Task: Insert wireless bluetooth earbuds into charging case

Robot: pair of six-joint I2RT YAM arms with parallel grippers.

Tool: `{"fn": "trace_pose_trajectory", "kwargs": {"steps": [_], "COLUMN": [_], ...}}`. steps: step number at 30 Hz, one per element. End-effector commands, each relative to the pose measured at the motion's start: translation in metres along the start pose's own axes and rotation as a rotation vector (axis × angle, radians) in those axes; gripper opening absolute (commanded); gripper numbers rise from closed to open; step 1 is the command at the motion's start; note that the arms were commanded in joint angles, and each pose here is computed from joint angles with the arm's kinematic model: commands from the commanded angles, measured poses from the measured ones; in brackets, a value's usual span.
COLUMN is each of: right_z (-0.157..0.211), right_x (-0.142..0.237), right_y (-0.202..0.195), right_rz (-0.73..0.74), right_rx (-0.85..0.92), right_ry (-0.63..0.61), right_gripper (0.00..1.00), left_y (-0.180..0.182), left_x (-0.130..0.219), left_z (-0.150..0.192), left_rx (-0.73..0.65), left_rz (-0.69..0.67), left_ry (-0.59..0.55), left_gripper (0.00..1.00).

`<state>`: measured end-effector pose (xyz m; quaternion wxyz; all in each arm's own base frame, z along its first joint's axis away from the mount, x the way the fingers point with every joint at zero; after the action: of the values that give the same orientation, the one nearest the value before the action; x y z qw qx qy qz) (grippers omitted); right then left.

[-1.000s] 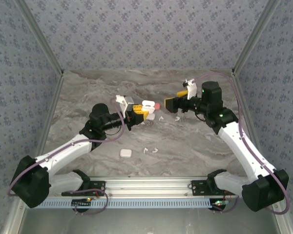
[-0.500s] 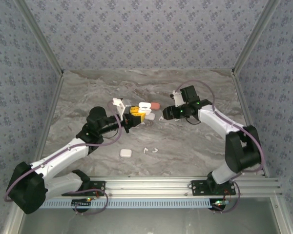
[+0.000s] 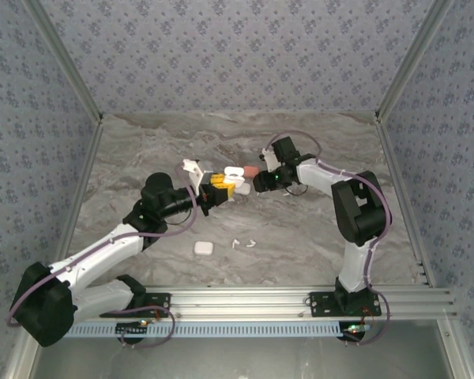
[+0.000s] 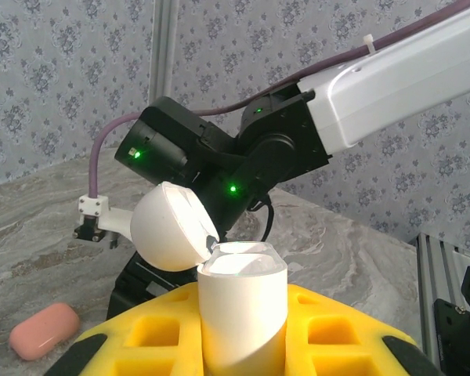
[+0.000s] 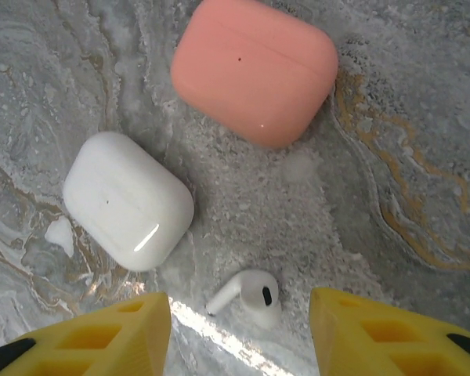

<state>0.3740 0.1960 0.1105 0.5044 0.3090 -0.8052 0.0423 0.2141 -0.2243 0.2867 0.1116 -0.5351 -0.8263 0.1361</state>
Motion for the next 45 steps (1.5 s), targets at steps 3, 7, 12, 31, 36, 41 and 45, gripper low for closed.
{"fn": "trace_pose_trajectory", "kwargs": {"steps": [3, 7, 12, 31, 36, 41, 45], "right_z": [-0.003, 0.002, 0.008, 0.015, 0.003, -0.001, -0.005], "right_x": [-0.014, -0.022, -0.023, -0.01, 0.025, 0.077, 0.125], "right_y": [-0.002, -0.002, 0.001, 0.01, 0.018, 0.031, 0.047], "right_rz": [0.015, 0.011, 0.013, 0.034, 0.065, 0.087, 0.091], "right_rx": [0.024, 0.025, 0.025, 0.045, 0.075, 0.117, 0.161], "right_ry": [0.027, 0.064, 0.091, 0.099, 0.0, -0.136, -0.271], "right_gripper": [0.51, 0.47, 0.4, 0.18, 0.17, 0.16, 0.16], "left_y": [-0.01, -0.01, -0.009, -0.009, -0.008, -0.006, -0.002], "left_x": [0.003, 0.003, 0.004, 0.005, 0.005, 0.002, -0.004], "left_z": [-0.018, -0.017, -0.016, -0.015, -0.015, -0.013, -0.01], "left_rx": [-0.051, -0.05, -0.05, -0.049, -0.047, -0.026, -0.008], "left_rz": [0.026, 0.025, 0.019, 0.009, 0.005, 0.01, 0.015], "left_ry": [-0.05, -0.048, -0.047, -0.044, -0.046, -0.053, -0.046], "left_gripper": [0.0, 0.0, 0.0, 0.0, 0.0, 0.0, 0.0]}}
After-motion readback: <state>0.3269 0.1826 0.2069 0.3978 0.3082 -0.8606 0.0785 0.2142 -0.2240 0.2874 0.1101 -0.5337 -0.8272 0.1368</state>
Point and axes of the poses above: each hand's point on the last joint's axis, 136 mm out from that joint toward the fingers, its own x axis back along the fingers, its own y axis along the line the jaws close on, z = x × y, the point moved 7 cm from there along x, back along the fingers, and after that the axes turned 8 degrees about x, right-handed, at the moved point
